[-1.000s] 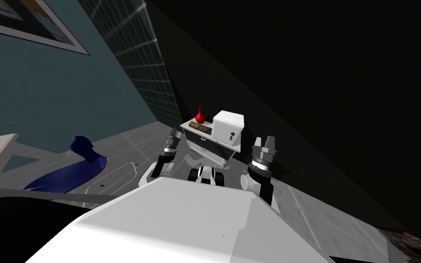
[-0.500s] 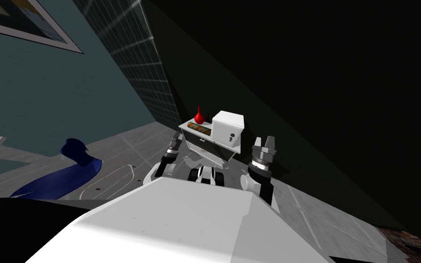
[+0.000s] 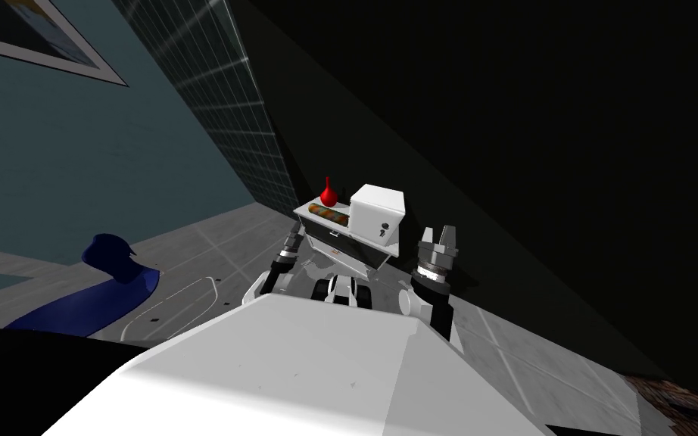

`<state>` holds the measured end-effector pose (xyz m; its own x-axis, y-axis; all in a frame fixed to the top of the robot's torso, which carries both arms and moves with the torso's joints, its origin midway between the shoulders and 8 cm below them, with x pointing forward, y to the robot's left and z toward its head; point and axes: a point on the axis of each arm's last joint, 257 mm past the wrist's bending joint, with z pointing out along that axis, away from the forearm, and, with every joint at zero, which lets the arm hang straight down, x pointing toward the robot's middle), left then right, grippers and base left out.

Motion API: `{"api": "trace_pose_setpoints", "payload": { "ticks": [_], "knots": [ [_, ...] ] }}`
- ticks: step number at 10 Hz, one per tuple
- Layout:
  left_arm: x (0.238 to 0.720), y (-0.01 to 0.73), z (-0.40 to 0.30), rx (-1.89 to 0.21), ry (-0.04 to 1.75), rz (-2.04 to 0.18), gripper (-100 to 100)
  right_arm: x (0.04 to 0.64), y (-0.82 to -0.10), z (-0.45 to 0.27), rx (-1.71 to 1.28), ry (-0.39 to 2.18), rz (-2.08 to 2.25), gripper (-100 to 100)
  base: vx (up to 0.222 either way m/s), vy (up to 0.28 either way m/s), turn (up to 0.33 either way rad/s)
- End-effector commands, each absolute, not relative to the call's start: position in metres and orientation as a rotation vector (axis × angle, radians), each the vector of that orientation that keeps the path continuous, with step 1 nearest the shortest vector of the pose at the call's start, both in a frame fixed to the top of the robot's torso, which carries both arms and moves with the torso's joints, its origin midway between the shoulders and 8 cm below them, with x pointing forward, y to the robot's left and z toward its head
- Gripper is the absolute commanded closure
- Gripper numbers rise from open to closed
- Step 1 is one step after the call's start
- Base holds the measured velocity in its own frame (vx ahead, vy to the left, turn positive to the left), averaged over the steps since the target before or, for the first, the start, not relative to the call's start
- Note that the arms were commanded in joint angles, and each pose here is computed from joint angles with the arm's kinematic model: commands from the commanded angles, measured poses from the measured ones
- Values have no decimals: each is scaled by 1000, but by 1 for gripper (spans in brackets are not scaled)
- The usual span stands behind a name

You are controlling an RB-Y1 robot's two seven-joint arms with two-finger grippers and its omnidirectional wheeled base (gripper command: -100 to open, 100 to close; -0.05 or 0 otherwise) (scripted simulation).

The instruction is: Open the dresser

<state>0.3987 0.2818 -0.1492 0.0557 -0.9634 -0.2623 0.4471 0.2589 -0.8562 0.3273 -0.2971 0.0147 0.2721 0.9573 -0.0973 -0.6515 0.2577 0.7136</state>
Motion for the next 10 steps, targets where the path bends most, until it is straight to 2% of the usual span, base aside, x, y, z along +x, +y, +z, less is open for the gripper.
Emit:
{"api": "trace_pose_setpoints", "payload": {
  "ticks": [1,10],
  "knots": [
    [402,280,-166,-668,1005,-1195,-100,327,-297,15,620,591,1181,0,35,-4,-17],
    [403,264,-218,-637,1068,-1187,-100,327,-297,15,620,591,1181,0,38,-1,-25]
  ]
}}
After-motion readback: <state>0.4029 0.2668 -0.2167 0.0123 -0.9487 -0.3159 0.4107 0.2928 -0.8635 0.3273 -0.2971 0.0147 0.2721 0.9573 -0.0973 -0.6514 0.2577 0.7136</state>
